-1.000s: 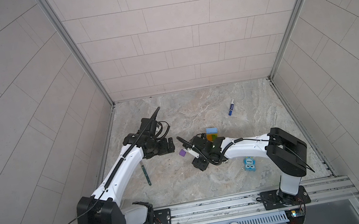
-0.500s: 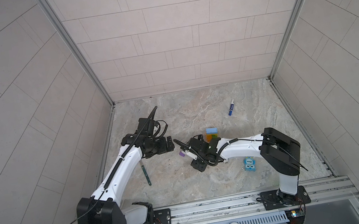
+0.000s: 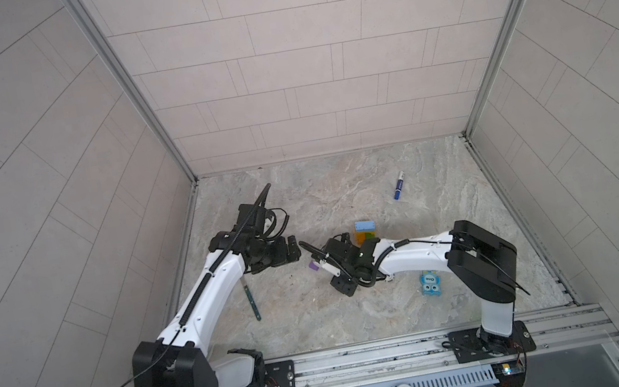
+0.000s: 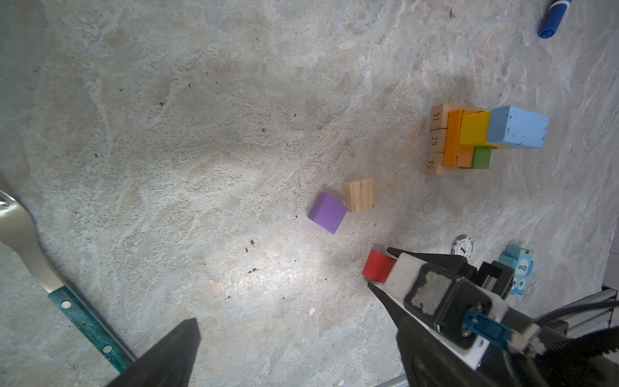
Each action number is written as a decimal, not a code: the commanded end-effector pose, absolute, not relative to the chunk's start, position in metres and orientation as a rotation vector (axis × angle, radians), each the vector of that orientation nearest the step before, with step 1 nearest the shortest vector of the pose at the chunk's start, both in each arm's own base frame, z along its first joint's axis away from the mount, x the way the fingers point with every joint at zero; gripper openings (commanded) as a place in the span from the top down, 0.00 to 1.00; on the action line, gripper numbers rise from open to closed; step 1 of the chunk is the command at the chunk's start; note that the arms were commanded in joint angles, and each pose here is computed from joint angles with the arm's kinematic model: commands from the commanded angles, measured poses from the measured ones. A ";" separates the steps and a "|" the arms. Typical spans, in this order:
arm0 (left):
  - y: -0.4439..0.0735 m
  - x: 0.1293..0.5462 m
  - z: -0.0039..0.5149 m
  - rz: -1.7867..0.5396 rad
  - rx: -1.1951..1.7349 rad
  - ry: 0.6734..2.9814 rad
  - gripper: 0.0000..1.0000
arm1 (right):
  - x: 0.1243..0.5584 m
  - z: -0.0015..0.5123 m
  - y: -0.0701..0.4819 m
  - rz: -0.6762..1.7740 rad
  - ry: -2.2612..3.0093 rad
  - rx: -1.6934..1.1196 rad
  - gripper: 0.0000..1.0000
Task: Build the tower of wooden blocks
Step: 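Lower the right gripper over the red cube while the left gripper draws back, then close the right gripper on the red cube and lift it, then carry the red cube over the tower and lower it onto the light blue block, then open the right gripper and release the red cube on the tower, then move the right gripper over the plain wooden cube and lower it, then close the right gripper on the plain wooden cube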
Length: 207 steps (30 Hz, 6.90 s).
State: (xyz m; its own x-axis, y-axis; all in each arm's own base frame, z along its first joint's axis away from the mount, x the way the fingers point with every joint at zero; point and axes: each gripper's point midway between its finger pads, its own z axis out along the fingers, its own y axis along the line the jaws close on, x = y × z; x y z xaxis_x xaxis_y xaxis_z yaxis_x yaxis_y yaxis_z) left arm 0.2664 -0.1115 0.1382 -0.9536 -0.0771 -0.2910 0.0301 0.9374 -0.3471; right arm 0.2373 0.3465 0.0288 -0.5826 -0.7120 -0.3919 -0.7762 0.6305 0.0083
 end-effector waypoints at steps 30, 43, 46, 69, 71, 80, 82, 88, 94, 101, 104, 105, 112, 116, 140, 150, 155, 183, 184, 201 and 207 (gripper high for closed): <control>-0.116 0.261 0.134 -0.557 -0.008 2.802 0.02 | 0.270 0.123 0.311 0.126 2.532 -0.706 0.73; -0.119 0.261 0.134 -0.590 -0.001 2.799 0.02 | 0.319 0.165 0.277 0.085 2.513 -0.314 0.73; -0.120 0.260 0.134 -0.600 0.000 2.797 0.02 | 0.329 0.161 0.273 0.071 2.521 -0.261 0.73; -0.126 0.258 0.136 -0.655 0.010 2.787 0.02 | 0.367 0.123 0.237 -0.006 2.629 0.054 0.74; -0.127 0.258 0.136 -0.659 0.010 2.786 0.02 | 0.367 0.121 0.237 -0.006 2.633 0.062 0.74; -0.127 0.259 0.137 -0.667 0.012 2.784 0.03 | 0.366 0.118 0.234 -0.013 2.636 0.087 0.72; -0.127 0.258 0.137 -0.666 0.012 2.784 0.03 | 0.366 0.117 0.233 -0.016 2.635 0.093 0.72; -0.127 0.258 0.136 -0.666 0.012 2.788 0.03 | 0.366 0.115 0.228 -0.023 2.631 0.106 0.72; -0.127 0.258 0.136 -0.664 0.010 2.788 0.03 | 0.366 0.111 0.227 -0.019 2.638 0.110 0.72; -0.127 0.257 0.136 -0.666 0.010 2.789 0.03 | 0.367 0.106 0.227 -0.024 2.644 0.112 0.71; -0.127 0.258 0.136 -0.666 0.011 2.786 0.03 | 0.367 0.105 0.227 -0.023 2.645 0.111 0.70; -0.127 0.258 0.136 -0.666 0.011 2.788 0.03 | 0.368 0.105 0.228 -0.021 2.644 0.110 0.70; -0.128 0.257 0.136 -0.668 0.012 2.788 0.03 | 0.368 0.100 0.228 -0.026 2.650 0.105 0.68; -0.128 0.257 0.135 -0.668 0.012 2.789 0.03 | 0.369 0.099 0.228 -0.029 2.650 0.105 0.67; -0.128 0.258 0.135 -0.670 0.011 2.790 0.03 | 0.371 0.123 0.233 -0.002 2.609 0.019 0.48; -0.124 0.261 0.136 -0.643 -0.003 2.783 0.03 | 0.343 0.176 0.257 0.084 2.512 -0.283 0.35; -0.115 0.265 0.138 -0.606 -0.044 2.772 0.03 | 0.323 0.178 0.276 0.128 2.522 -0.445 0.34; -0.106 0.270 0.144 -0.629 -0.106 2.733 0.03 | 0.318 0.080 0.359 0.225 2.660 -0.406 0.40; -0.106 0.269 0.144 -0.631 -0.107 2.734 0.03 | 0.319 0.078 0.361 0.229 2.665 -0.401 0.40; -0.108 0.269 0.144 -0.646 -0.099 2.731 0.03 | 0.325 0.042 0.369 0.191 2.717 -0.358 0.49; -0.108 0.269 0.144 -0.647 -0.098 2.731 0.03 | 0.327 0.037 0.371 0.184 2.721 -0.355 0.51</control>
